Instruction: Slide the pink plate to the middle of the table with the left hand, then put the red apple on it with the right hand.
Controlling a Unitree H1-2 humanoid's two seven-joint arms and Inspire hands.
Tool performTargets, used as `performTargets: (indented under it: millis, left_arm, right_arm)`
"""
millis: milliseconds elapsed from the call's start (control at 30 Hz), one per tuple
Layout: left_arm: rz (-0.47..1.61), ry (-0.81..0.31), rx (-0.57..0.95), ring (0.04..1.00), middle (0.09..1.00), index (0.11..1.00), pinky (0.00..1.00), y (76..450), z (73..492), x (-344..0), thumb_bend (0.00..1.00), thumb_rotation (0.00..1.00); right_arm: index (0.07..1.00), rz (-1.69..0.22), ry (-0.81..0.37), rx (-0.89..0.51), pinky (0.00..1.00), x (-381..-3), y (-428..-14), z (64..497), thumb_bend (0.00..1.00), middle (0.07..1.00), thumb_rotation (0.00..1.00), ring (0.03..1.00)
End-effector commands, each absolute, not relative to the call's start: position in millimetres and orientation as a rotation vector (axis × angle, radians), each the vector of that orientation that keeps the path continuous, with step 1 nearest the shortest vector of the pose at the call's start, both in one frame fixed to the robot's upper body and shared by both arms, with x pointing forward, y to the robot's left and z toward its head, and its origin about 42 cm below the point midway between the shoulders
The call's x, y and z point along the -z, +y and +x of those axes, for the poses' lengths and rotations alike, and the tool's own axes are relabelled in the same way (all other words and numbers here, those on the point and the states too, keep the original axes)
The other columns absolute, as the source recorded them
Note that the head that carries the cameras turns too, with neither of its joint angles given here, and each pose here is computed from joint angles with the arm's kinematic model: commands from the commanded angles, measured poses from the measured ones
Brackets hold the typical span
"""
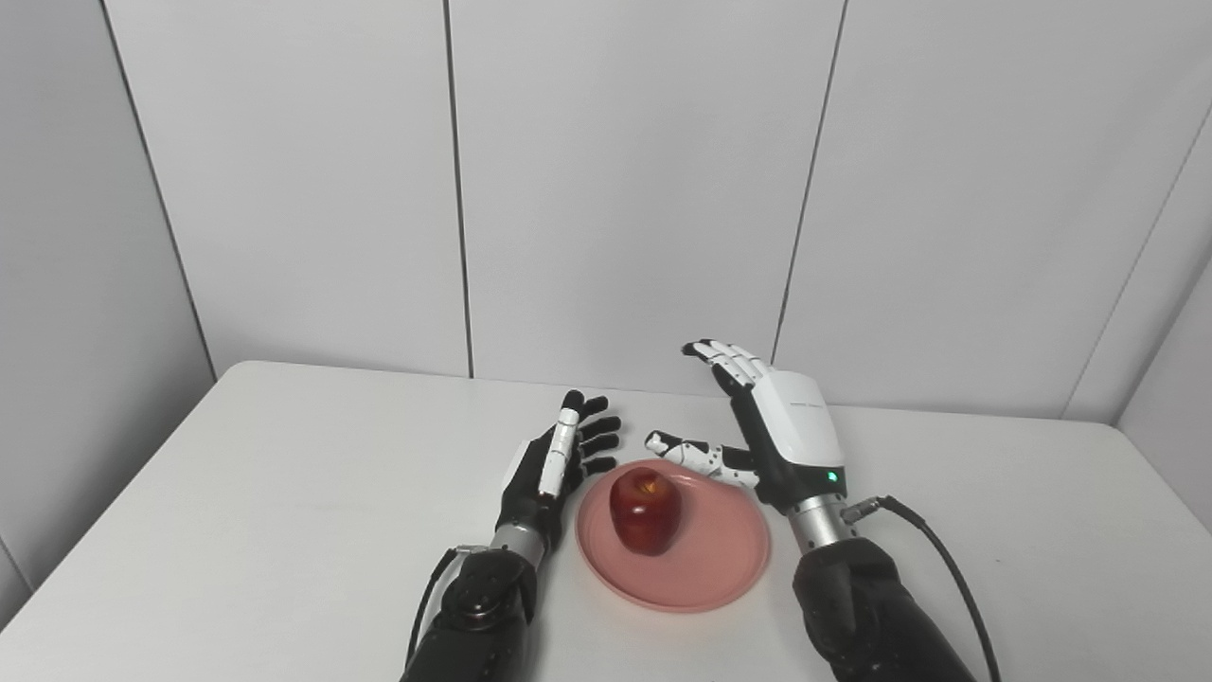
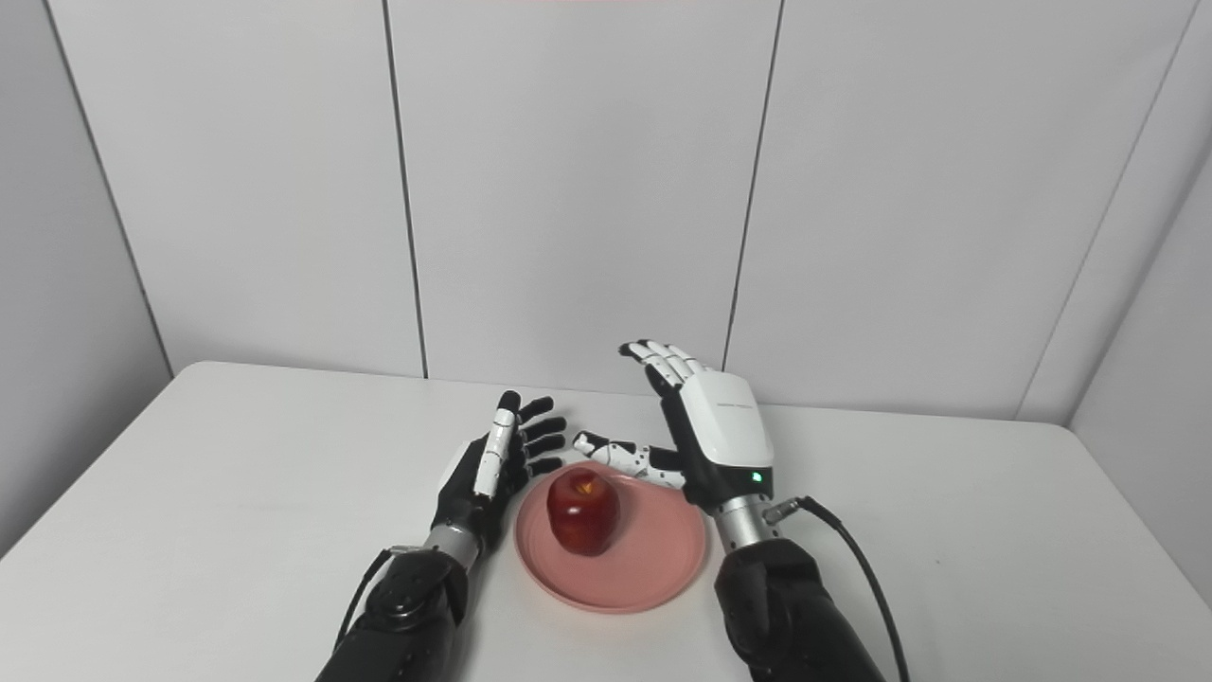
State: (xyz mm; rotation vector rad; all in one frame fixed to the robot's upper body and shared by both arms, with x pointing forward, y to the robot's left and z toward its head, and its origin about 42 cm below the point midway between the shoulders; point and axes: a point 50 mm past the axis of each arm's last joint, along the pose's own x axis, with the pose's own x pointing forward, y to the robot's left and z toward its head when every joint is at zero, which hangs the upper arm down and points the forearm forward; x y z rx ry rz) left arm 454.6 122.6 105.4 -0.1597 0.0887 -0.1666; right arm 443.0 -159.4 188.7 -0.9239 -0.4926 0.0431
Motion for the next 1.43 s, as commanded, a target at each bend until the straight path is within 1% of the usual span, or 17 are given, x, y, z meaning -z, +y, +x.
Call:
performTargets:
  millis: [0,67,167,267,300,367,433,467,533,600,667,733,867,1067,1167,1267,1400]
  left_arm:
    - [-0.180,0.171,0.133,0.805,0.801,0.789,0.76,126.9,444.7,-85.8,0.70,1.00]
    - [-0.184,0.141,0.110,0.801,0.801,0.784,0.77,127.4,443.5,-86.5,0.69,0.97]
    - [-0.185,0.104,0.094,0.811,0.816,0.800,0.77,127.6,441.8,-87.7,0.71,0.96]
    - [-0.166,0.062,0.080,0.852,0.861,0.841,0.82,127.9,440.5,-88.2,0.69,0.97]
    - [-0.160,0.046,0.073,0.855,0.863,0.843,0.82,128.1,440.3,-88.2,0.69,0.97]
    - [-0.148,0.021,0.056,0.882,0.885,0.862,0.90,128.2,440.0,-88.4,0.67,0.97]
    - [-0.131,0.000,0.039,0.912,0.910,0.880,0.94,127.9,439.7,-88.1,0.65,0.99]
    - [-0.122,-0.009,0.033,0.944,0.935,0.899,0.98,127.9,439.3,-87.8,0.64,1.00]
    - [-0.080,-0.035,0.021,0.970,0.959,0.920,0.99,128.2,437.8,-86.5,0.62,1.00]
    - [-0.042,-0.056,0.011,0.994,0.978,0.937,1.00,128.3,436.6,-85.5,0.62,1.00]
    - [-0.011,-0.063,0.004,0.999,0.996,0.959,1.00,128.0,435.9,-84.9,0.66,1.00]
    - [0.002,-0.062,0.002,1.000,1.000,0.978,1.00,127.7,435.6,-84.5,0.68,1.00]
    - [0.018,-0.043,0.011,1.000,1.000,0.987,1.00,128.4,435.3,-84.2,0.68,1.00]
    - [0.000,0.050,0.039,1.000,1.000,1.000,1.00,133.5,441.0,-84.0,0.67,1.00]
    - [-0.007,0.071,0.040,1.000,1.000,1.000,1.00,135.9,442.9,-86.7,0.65,1.00]
    - [-0.004,0.086,0.052,1.000,1.000,1.000,1.00,138.7,444.9,-88.4,0.64,1.00]
    - [-0.015,0.131,0.074,1.000,1.000,1.000,1.00,142.7,447.9,-91.3,0.66,1.00]
  right_arm:
    - [0.844,-0.808,-0.542,-0.034,0.80,-207.7,-153.4,449.7,0.83,0.874,1.00,0.873]
    - [0.845,-0.721,-0.486,-0.034,0.76,-201.1,-156.8,449.9,0.81,0.879,1.00,0.861]
    - [0.855,-0.565,-0.397,-0.033,0.77,-192.4,-160.9,450.5,0.78,0.885,1.00,0.865]
    - [0.885,-0.334,-0.275,-0.011,0.87,-181.3,-166.2,453.5,0.82,0.903,1.00,0.900]
    - [0.887,-0.266,-0.238,-0.006,0.88,-177.7,-168.1,454.2,0.82,0.905,1.00,0.903]
    - [0.902,-0.177,-0.188,0.000,0.92,-172.2,-171.4,455.0,0.81,0.918,1.00,0.922]
    - [0.905,-0.104,-0.148,0.011,0.93,-166.2,-174.8,455.7,0.83,0.922,1.00,0.925]
    - [0.901,-0.076,-0.135,0.015,0.94,-163.8,-176.1,456.0,0.84,0.922,1.00,0.928]
    - [0.898,-0.035,-0.114,0.019,0.95,-159.8,-178.2,456.4,0.85,0.923,1.00,0.932]
    - [0.899,-0.016,-0.101,0.024,0.97,-156.5,-179.8,456.7,0.85,0.924,1.00,0.941]
    - [0.900,-0.005,-0.086,0.030,0.97,-152.5,-181.6,457.2,0.82,0.919,1.00,0.949]
    - [0.902,0.017,-0.062,0.039,0.99,-147.7,-183.9,457.7,0.83,0.924,1.00,0.951]
    - [0.913,0.024,-0.038,0.047,1.00,-136.3,-189.8,456.1,0.82,0.935,1.00,0.944]
    - [0.920,-0.052,-0.057,0.022,1.00,-118.7,-196.3,450.7,0.85,0.930,1.00,0.928]
    - [0.908,-0.127,-0.076,0.003,0.97,-111.2,-196.6,447.3,0.81,0.919,1.00,0.922]
    - [0.898,-0.133,-0.079,-0.004,0.96,-103.9,-196.3,445.2,0.82,0.913,1.00,0.922]
    - [0.894,-0.148,-0.082,-0.007,0.96,-98.2,-195.4,443.6,0.82,0.910,1.00,0.920]
